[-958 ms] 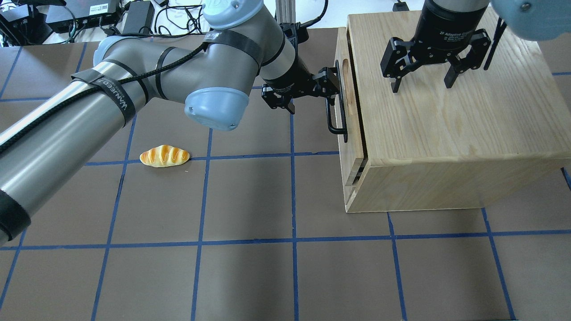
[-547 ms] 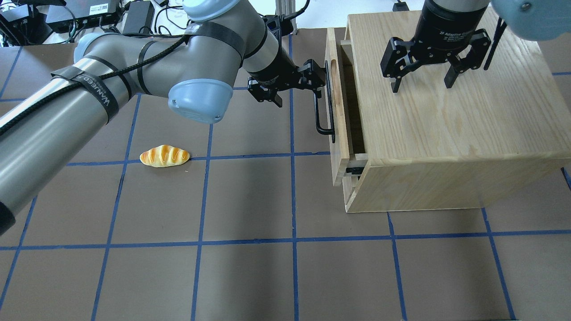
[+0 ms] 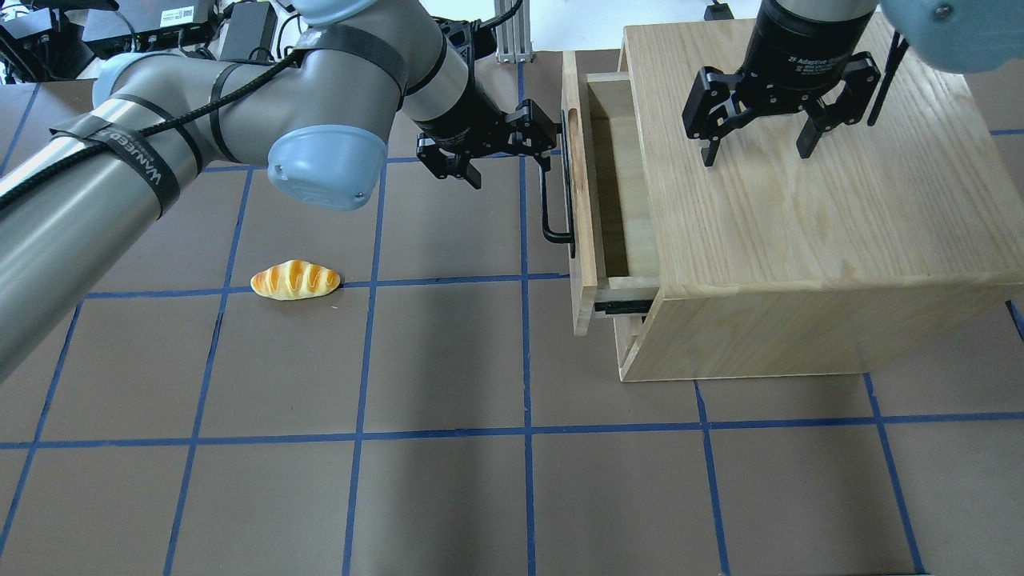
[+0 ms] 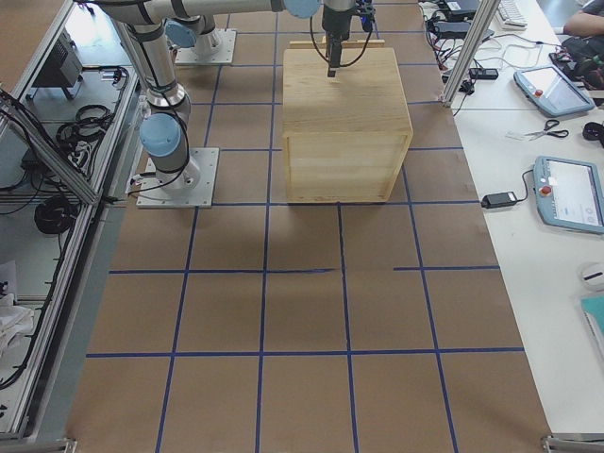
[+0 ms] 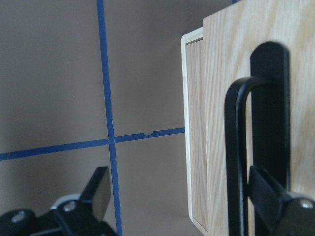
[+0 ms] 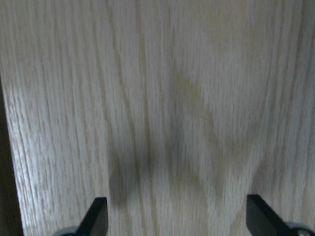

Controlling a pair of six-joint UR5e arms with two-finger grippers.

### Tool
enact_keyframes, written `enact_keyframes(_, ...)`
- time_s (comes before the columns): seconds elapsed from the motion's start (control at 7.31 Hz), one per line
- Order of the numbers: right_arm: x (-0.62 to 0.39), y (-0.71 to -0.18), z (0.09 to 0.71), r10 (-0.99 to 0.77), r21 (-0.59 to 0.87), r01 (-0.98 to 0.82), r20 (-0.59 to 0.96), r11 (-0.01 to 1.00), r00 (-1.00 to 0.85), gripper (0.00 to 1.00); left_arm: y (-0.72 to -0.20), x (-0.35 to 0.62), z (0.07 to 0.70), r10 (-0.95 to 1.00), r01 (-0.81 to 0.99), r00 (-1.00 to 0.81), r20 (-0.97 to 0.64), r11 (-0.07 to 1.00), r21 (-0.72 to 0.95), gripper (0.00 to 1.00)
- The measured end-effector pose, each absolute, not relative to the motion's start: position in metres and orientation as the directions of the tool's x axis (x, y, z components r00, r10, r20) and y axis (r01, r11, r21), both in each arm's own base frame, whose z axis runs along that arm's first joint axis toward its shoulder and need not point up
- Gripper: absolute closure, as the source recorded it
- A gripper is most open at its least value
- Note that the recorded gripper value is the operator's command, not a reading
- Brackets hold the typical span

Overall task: Open upper drawer
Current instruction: 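Pull the drawer handle with the left gripper away from the cabinet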

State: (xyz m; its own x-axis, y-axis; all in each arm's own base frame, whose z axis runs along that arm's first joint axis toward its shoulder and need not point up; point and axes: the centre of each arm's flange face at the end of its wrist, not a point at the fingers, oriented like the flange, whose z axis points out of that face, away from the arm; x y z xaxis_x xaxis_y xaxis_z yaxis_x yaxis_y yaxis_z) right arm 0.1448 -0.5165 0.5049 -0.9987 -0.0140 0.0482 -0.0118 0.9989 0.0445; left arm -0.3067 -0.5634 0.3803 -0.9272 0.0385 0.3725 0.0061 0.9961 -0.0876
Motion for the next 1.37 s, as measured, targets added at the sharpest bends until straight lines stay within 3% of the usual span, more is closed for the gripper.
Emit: enact_keyframes(1.37,0.145,-0.516,0.505,-0.014,0.045,-0.012,0.048,0.999,-0.999,0.0,-0.564,-0.267,0.38,0.01,-0.016,-0.934,0.356,0.997,-0.069,0.0)
